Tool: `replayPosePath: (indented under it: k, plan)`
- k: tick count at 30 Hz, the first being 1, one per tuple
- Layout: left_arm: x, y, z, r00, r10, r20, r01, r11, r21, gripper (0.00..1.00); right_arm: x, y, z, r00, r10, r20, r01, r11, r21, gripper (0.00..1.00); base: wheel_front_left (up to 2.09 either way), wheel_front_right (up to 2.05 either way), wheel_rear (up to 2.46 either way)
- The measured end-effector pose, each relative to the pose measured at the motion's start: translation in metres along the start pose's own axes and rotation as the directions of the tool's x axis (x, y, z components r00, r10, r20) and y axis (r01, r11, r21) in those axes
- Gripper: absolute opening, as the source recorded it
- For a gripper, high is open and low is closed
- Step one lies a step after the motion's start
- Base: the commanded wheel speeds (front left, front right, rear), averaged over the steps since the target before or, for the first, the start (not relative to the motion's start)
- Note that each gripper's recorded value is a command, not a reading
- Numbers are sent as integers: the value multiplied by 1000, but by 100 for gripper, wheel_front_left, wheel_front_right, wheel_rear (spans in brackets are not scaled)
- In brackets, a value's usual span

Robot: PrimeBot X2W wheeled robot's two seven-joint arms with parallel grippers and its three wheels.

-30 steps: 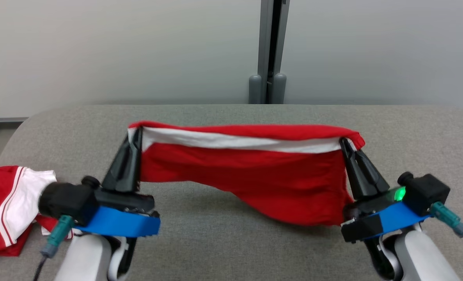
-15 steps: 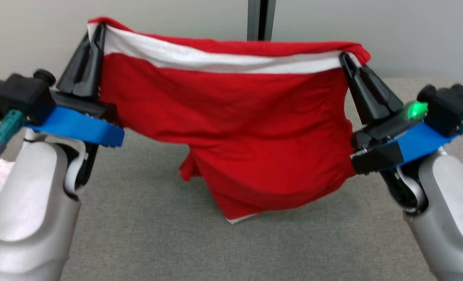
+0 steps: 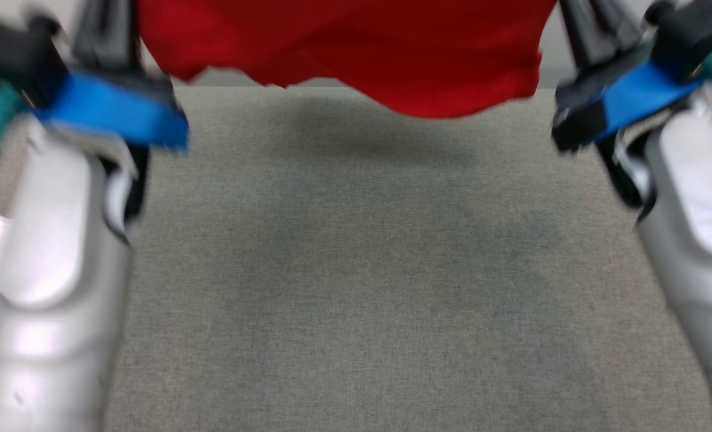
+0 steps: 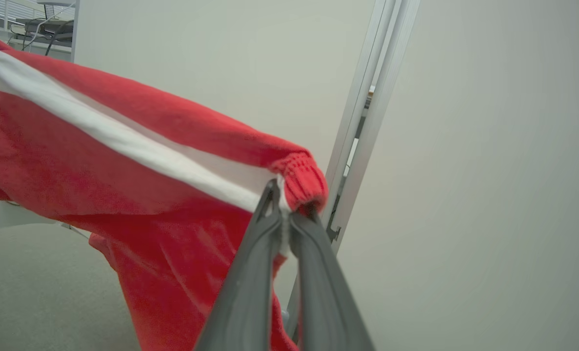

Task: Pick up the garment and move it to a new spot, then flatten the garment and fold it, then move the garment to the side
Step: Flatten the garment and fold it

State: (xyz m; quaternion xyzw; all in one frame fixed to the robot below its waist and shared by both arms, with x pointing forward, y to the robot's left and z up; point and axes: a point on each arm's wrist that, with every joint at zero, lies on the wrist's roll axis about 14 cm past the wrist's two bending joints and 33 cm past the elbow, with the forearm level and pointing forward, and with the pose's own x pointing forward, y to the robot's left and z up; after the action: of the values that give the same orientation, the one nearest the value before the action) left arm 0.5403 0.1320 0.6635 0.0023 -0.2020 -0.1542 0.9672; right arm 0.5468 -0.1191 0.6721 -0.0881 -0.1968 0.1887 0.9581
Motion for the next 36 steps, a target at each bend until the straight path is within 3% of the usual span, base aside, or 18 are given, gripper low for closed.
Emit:
replayPosePath:
  k: [4,8,12,17,27,31,36]
  plan:
    - [-71,-10,-86,970,45,-240,-72,992,-106,0,-51,36,-82,973,50,-224,-30,995,91,0,0,0,0]
    - [-172,-31,-158,865,78,-495,-199,960,-196,0,-124,81,-142,904,120,-411,-34,977,211,0,0,0,0]
    - [-245,-44,-178,782,123,-611,-317,923,-219,0,-184,116,-164,848,171,-502,-9,951,309,0,0,0,0]
    - [-304,-56,-176,728,154,-668,-383,900,-210,0,-225,141,-157,830,204,-520,6,928,373,0,0,0,0]
    - [-360,-53,-157,699,224,-679,-436,886,-157,0,-285,175,-133,817,267,-511,-9,893,451,0,0,0,0]
    - [-345,-52,-148,737,209,-643,-394,905,-157,0,-292,177,-127,824,265,-502,1,884,467,0,0,0,0]
    - [-278,-57,-135,833,114,-541,-252,950,-187,0,-272,167,-119,861,205,-465,75,854,515,0,0,0,0]
